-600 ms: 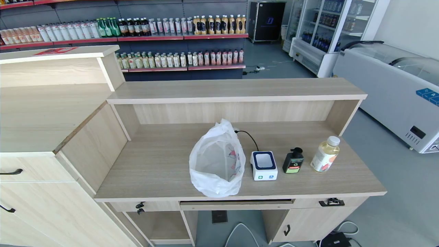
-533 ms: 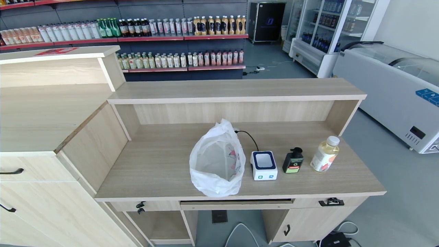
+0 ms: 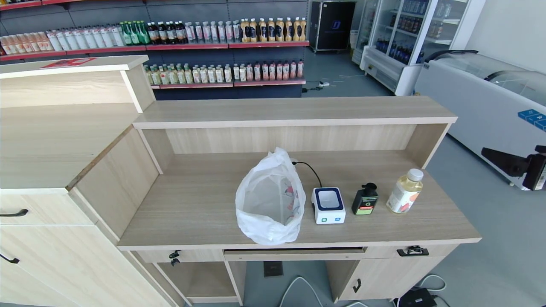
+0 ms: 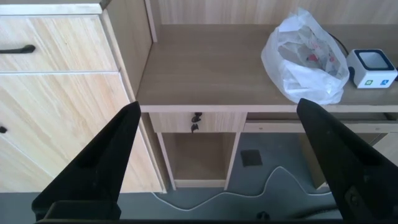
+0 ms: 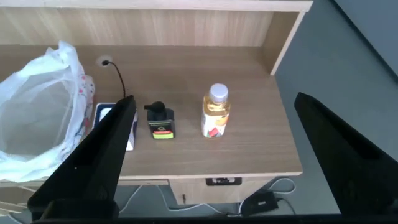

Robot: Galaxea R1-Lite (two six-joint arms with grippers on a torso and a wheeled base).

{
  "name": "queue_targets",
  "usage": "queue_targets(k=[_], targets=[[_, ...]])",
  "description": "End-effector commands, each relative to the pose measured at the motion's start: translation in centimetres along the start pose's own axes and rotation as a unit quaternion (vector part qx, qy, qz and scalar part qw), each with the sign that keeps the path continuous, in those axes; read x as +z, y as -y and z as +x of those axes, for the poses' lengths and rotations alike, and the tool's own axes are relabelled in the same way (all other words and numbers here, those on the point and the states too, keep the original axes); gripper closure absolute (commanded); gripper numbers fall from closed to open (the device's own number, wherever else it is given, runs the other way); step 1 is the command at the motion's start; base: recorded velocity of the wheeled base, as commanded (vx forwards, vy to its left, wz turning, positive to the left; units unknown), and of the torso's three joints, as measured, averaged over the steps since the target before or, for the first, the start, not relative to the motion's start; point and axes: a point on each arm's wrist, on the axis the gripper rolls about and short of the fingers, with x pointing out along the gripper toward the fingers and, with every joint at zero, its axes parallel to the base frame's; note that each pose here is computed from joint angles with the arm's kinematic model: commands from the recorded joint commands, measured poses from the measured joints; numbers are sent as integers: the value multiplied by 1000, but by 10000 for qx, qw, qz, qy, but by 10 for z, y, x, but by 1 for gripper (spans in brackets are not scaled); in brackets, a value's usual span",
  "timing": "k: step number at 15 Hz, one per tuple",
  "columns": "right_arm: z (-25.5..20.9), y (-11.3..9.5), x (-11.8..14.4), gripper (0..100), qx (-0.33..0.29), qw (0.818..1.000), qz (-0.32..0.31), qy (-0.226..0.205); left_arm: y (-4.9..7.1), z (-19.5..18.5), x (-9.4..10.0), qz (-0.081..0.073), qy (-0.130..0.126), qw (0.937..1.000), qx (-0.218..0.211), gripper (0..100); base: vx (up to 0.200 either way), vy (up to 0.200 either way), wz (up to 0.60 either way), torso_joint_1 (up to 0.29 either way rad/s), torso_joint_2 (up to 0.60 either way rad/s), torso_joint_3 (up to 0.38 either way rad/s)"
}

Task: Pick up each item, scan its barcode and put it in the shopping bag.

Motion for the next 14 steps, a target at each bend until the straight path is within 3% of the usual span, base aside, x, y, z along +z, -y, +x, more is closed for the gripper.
queue_targets(k=[1, 4, 11, 12, 14], targets=[[52, 48, -92, 0, 419, 9934, -453, -965, 0, 0, 0, 2, 2, 10000, 3, 0, 0, 0, 0, 0, 0, 0], [61, 66, -114, 0, 815, 9859, -968, -1093, 0, 0, 0, 9, 2, 10000, 3, 0, 0, 0, 0, 0, 0, 0], [80, 71, -133, 0, 1029, 9765, -1399, -1276, 0, 0, 0, 2, 2, 10000, 3, 0, 0, 0, 0, 0, 0, 0], [85, 73, -135, 0, 1109, 9751, -1465, -1238, 0, 0, 0, 2, 2, 10000, 3, 0, 0, 0, 0, 0, 0, 0], [112, 83, -146, 0, 1440, 9644, -2088, -754, 0, 0, 0, 2, 2, 10000, 3, 0, 0, 0, 0, 0, 0, 0]])
